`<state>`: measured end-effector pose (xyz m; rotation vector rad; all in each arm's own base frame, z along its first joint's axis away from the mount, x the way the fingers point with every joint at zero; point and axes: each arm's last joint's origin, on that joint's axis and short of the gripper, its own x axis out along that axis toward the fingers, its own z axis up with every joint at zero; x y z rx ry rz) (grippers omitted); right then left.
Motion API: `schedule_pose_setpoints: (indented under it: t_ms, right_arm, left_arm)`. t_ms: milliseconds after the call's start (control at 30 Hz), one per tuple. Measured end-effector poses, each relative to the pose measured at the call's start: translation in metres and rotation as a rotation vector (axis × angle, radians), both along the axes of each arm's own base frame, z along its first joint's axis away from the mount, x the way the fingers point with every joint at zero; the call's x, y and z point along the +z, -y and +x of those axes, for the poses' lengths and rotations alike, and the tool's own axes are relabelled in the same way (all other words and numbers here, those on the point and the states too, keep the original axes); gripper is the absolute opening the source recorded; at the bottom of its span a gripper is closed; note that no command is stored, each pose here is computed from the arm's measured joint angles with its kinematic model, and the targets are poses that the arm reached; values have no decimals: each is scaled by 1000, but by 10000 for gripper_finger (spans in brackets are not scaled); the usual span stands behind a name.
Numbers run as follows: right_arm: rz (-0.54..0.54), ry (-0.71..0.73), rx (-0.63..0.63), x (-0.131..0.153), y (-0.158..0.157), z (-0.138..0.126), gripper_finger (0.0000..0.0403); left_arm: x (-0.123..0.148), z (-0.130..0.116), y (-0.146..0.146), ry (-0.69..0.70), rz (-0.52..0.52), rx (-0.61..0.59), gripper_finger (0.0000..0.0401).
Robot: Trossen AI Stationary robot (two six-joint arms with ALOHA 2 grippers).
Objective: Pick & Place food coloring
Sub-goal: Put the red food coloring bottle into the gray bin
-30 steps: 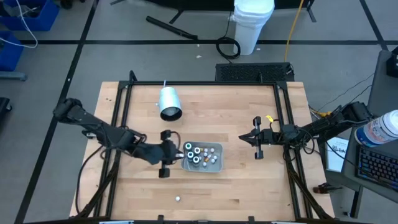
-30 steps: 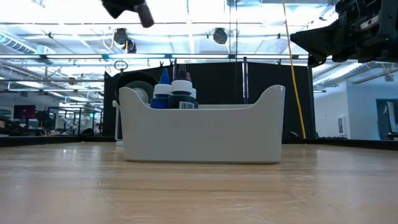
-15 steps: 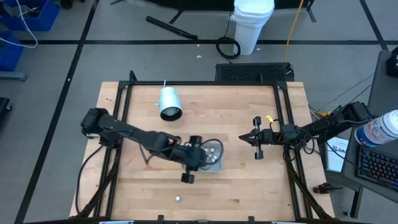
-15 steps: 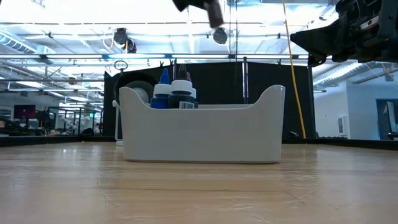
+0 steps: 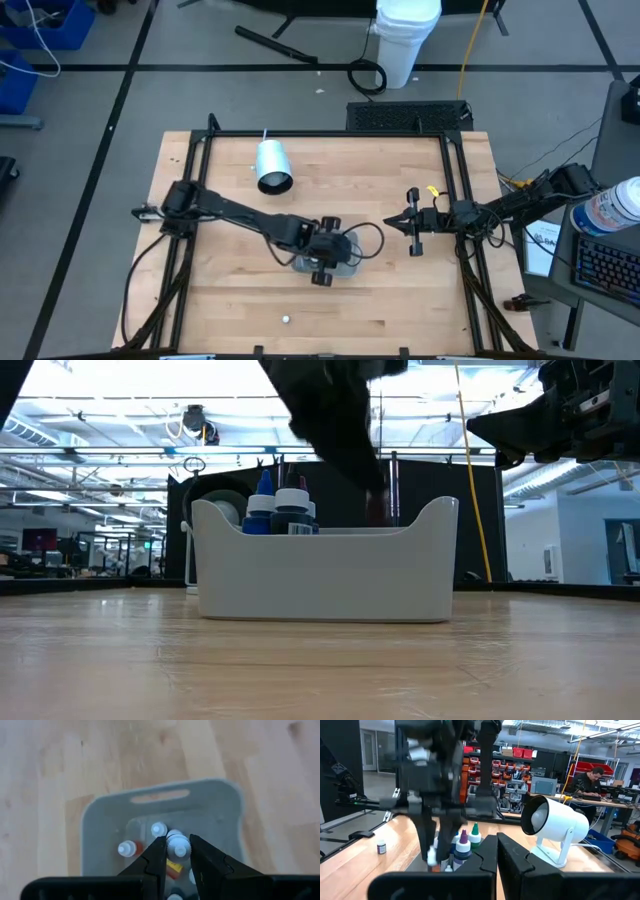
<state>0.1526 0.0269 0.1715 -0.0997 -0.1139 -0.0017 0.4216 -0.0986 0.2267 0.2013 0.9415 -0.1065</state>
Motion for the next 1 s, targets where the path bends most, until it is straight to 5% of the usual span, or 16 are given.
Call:
schedule_pose_setpoints:
  t_ms: [233, 1000]
  right_arm:
    - [0, 0, 0, 0, 0, 0, 0]
    - [0, 1, 0, 0, 0, 0, 0]
  left_arm:
    - [-27, 8, -7, -64, 16, 23, 76]
    - [-49, 12, -8, -105, 71, 80, 76]
